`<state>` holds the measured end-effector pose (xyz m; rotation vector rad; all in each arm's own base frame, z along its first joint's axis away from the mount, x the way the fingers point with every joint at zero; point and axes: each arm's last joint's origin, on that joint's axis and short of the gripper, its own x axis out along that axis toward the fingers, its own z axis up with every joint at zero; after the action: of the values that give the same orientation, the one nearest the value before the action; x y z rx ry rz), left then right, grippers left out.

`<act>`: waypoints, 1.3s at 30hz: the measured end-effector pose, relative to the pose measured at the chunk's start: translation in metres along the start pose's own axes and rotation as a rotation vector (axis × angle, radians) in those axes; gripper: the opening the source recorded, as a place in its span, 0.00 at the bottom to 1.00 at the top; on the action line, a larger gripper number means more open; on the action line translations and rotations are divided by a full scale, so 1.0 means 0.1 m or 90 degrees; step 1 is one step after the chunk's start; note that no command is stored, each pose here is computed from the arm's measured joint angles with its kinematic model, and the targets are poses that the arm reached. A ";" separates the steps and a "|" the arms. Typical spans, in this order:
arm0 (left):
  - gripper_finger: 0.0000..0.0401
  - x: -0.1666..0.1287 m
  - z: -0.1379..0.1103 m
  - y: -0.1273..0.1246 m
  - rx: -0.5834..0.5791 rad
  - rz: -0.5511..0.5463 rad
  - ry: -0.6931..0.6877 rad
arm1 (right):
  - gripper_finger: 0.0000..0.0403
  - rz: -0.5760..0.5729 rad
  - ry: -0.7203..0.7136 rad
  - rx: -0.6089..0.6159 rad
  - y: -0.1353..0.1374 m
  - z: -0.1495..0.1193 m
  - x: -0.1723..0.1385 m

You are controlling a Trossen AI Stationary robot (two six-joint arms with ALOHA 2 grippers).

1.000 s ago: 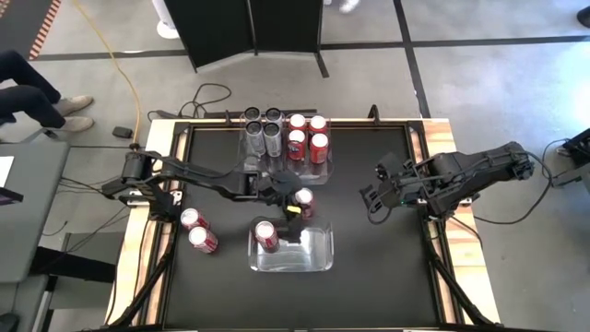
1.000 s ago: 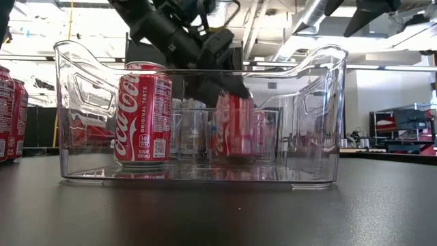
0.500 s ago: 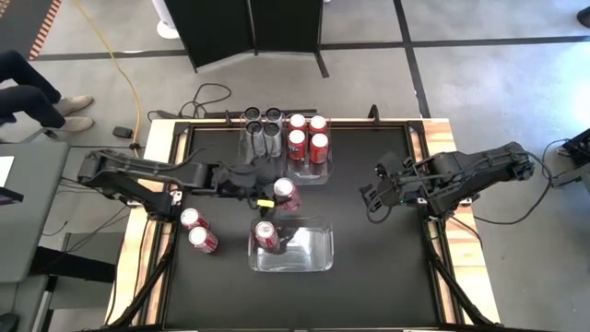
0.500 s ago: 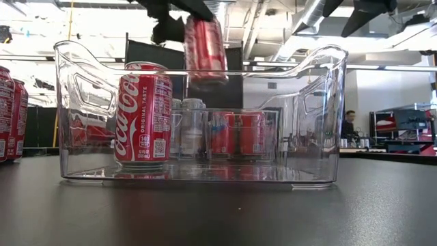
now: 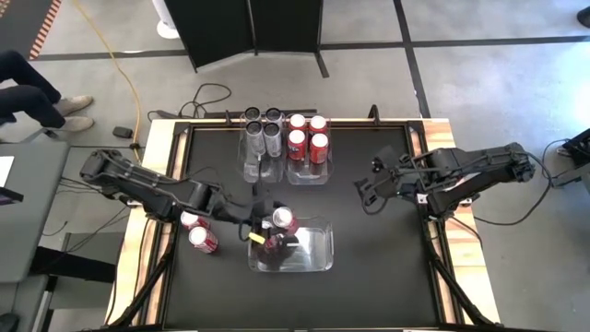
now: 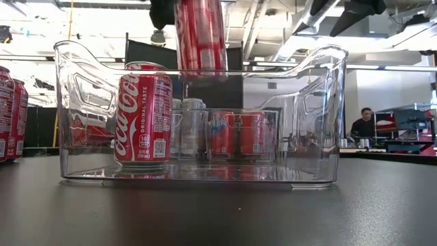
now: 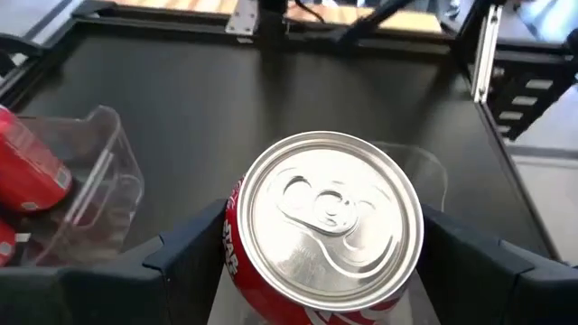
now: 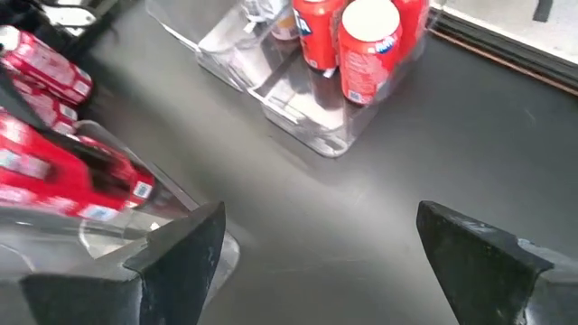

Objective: Sort soda cans
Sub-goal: Put the top red-white soda can into the bottom transparent bin

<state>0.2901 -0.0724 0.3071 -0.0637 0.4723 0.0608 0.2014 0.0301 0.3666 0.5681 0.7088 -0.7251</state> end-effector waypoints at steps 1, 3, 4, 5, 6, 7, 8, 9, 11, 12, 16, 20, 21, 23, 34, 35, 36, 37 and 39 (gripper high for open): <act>0.74 0.04 -0.02 -0.02 0.003 0.000 0.007 | 0.94 0.005 -0.003 -0.001 0.01 0.01 0.00; 0.74 0.13 -0.08 -0.04 0.010 0.003 0.027 | 0.94 0.014 -0.008 0.001 0.02 0.01 0.00; 0.74 0.19 -0.11 -0.05 0.013 0.005 0.038 | 0.94 0.016 -0.009 0.001 0.03 0.01 0.00; 0.74 0.24 -0.15 -0.06 0.017 0.005 0.051 | 0.94 0.017 -0.009 0.001 0.03 0.01 0.00; 0.74 0.29 -0.18 -0.07 0.020 0.004 0.062 | 0.94 0.017 -0.009 0.001 0.03 0.01 0.00; 0.74 0.33 -0.21 -0.08 0.023 0.001 0.072 | 0.94 0.017 -0.009 0.001 0.03 0.01 0.00; 0.74 0.38 -0.24 -0.09 0.028 0.002 0.081 | 0.94 0.017 -0.009 0.001 0.03 0.01 0.00; 0.74 0.42 -0.27 -0.10 0.033 0.003 0.089 | 0.94 0.017 -0.009 0.001 0.03 0.01 0.00; 0.74 0.49 -0.33 -0.11 0.040 0.005 0.102 | 0.94 0.017 -0.009 0.001 0.03 0.01 0.00; 0.74 0.52 -0.35 -0.11 0.042 0.006 0.107 | 0.94 0.017 -0.008 0.001 0.03 0.01 0.00; 0.74 0.64 -0.42 -0.14 0.046 0.008 0.117 | 0.94 0.017 -0.007 0.000 0.03 0.01 0.00; 0.74 0.75 -0.50 -0.15 0.045 0.012 0.131 | 0.94 0.020 -0.005 -0.005 0.04 0.00 -0.01; 0.74 0.78 -0.52 -0.15 0.043 0.013 0.135 | 0.94 0.021 -0.005 -0.007 0.04 -0.01 -0.01; 0.74 0.80 -0.54 -0.16 0.037 0.018 0.140 | 0.94 0.024 -0.004 -0.012 0.05 -0.02 -0.02; 0.87 0.79 -0.64 -0.09 -0.022 0.078 0.150 | 0.94 0.024 0.003 -0.026 0.05 -0.05 -0.04; 0.88 0.79 -0.65 -0.09 -0.023 0.077 0.151 | 0.94 0.024 0.003 -0.026 0.05 -0.05 -0.04; 0.90 0.79 -0.65 -0.09 -0.024 0.078 0.151 | 0.94 0.024 0.003 -0.026 0.05 -0.05 -0.04; 0.90 0.78 -0.64 -0.09 -0.026 0.078 0.148 | 0.94 0.024 0.003 -0.026 0.05 -0.05 -0.04; 0.91 0.76 -0.61 -0.09 -0.030 0.075 0.140 | 0.94 0.024 0.003 -0.027 0.05 -0.05 -0.04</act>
<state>0.3304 -0.0824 0.2192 -0.0898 0.6938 0.1826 0.2015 0.0379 0.3673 0.5433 0.7142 -0.6730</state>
